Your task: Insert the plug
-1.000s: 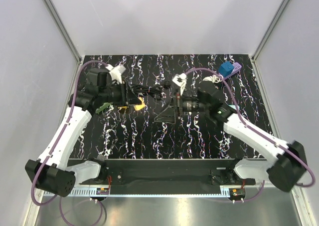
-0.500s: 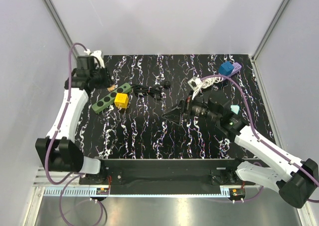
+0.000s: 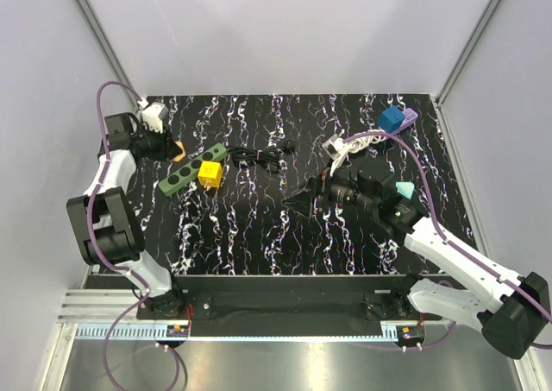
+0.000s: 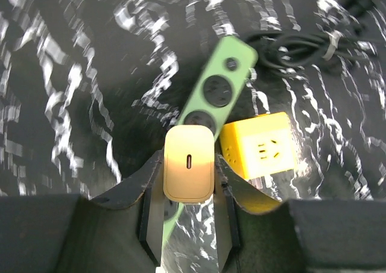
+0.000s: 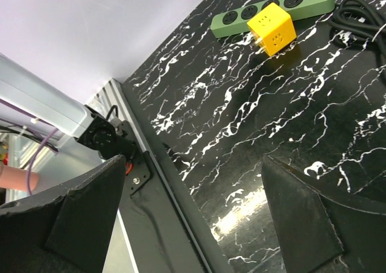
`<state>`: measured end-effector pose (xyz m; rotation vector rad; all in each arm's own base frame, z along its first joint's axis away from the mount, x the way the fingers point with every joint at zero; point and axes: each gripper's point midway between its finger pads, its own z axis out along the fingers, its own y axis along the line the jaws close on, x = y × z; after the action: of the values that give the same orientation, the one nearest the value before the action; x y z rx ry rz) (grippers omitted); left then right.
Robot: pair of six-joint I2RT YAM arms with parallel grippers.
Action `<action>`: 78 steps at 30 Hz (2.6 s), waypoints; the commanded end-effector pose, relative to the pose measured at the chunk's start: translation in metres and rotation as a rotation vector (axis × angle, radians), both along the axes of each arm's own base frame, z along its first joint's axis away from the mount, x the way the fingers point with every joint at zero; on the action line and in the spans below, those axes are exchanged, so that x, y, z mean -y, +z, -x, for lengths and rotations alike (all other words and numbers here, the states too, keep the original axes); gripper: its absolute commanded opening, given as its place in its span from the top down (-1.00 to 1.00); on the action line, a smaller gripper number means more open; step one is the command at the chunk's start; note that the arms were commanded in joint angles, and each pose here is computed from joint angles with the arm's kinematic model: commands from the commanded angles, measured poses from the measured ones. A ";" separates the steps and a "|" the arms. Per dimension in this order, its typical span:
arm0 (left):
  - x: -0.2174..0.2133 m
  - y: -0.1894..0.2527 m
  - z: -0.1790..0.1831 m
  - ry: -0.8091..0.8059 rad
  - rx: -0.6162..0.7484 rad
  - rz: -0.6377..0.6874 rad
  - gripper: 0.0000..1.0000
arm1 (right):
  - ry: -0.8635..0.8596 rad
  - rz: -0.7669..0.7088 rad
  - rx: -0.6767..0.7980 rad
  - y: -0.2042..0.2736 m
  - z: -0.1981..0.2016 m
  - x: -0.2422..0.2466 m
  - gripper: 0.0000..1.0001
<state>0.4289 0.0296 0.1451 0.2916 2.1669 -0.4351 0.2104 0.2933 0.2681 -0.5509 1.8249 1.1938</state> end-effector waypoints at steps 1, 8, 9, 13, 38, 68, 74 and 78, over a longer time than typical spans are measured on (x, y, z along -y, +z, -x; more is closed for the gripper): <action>0.007 0.019 -0.013 -0.232 0.232 -0.096 1.00 | -0.035 0.006 0.074 0.008 -0.007 0.007 -0.99; -0.004 -0.015 0.016 -0.368 0.193 -0.123 1.00 | -0.035 0.004 0.080 0.008 -0.004 0.009 -0.99; -0.006 -0.019 0.018 -0.390 0.187 -0.126 1.00 | -0.037 0.005 0.081 0.008 -0.004 0.009 -0.99; -0.010 -0.018 0.021 -0.431 0.226 -0.145 1.00 | -0.046 0.022 0.066 -0.001 -0.007 0.010 -0.99; -0.031 -0.043 0.005 -0.467 0.205 -0.149 1.00 | -0.025 0.051 0.026 -0.016 -0.012 0.001 -0.99; -0.007 0.039 0.006 -0.523 0.391 -0.130 1.00 | -0.051 0.097 0.015 -0.032 -0.023 -0.001 -0.99; 0.069 0.154 -0.003 -0.457 0.581 -0.018 1.00 | -0.295 0.202 0.107 -0.034 -0.068 0.025 -0.99; 0.120 0.211 0.006 -0.311 0.469 0.260 1.00 | -0.376 0.205 0.189 -0.009 -0.088 0.030 -0.99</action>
<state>0.4243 -0.0620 0.2867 0.8065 1.6221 -0.5469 0.2669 0.2742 0.2177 -0.4593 1.9252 0.8261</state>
